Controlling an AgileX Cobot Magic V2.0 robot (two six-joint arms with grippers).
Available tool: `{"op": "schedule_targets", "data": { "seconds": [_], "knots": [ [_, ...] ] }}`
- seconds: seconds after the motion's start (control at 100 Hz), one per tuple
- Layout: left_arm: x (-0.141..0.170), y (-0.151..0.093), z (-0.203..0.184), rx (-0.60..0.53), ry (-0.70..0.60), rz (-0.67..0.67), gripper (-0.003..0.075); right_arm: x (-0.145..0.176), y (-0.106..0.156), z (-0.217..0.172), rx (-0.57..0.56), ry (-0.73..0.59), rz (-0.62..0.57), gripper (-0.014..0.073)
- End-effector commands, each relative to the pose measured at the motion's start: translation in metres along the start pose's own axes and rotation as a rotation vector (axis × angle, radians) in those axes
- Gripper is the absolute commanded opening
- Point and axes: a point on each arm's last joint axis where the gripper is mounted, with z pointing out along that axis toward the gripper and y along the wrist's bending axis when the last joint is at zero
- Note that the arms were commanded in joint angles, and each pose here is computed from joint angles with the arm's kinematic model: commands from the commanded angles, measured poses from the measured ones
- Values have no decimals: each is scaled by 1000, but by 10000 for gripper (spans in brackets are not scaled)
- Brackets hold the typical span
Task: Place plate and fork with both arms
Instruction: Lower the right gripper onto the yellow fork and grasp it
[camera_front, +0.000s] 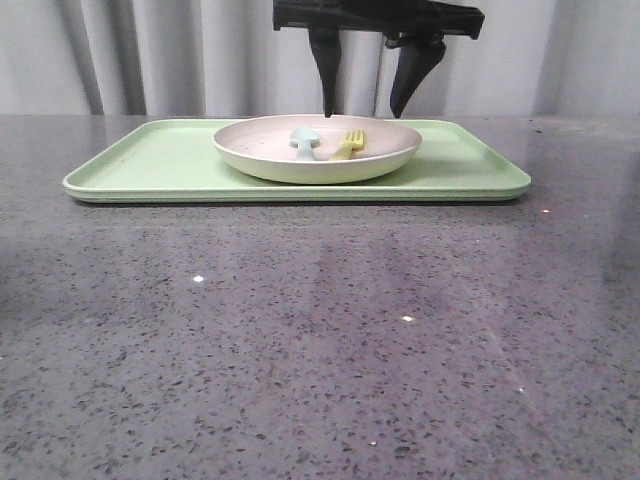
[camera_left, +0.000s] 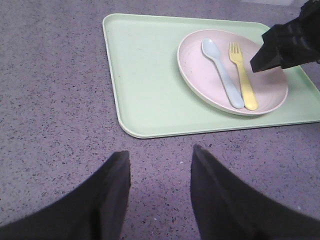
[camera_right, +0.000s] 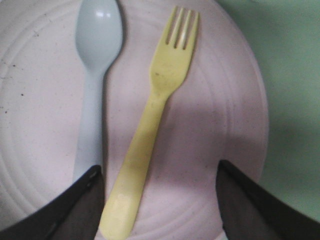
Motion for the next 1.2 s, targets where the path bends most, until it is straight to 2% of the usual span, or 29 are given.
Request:
{"op": "schedule_targets", "data": {
  "seconds": [0.0,1.04,1.11,1.19],
  "knots": [
    [-12,-5,-7,31,-91,-9,294,-12,0,-36,-53,-133,27,489],
    [-12,-5,-7,31,-91,-9,294,-11,1,3,-43,-57,51,486],
    [-12,-5,-7,31,-91,-9,294,-11,1,3,-43,-57,51,452],
    [-12,-5,-7,31,-91,-9,294,-11,1,4,-43,-56,51,359]
  ]
}}
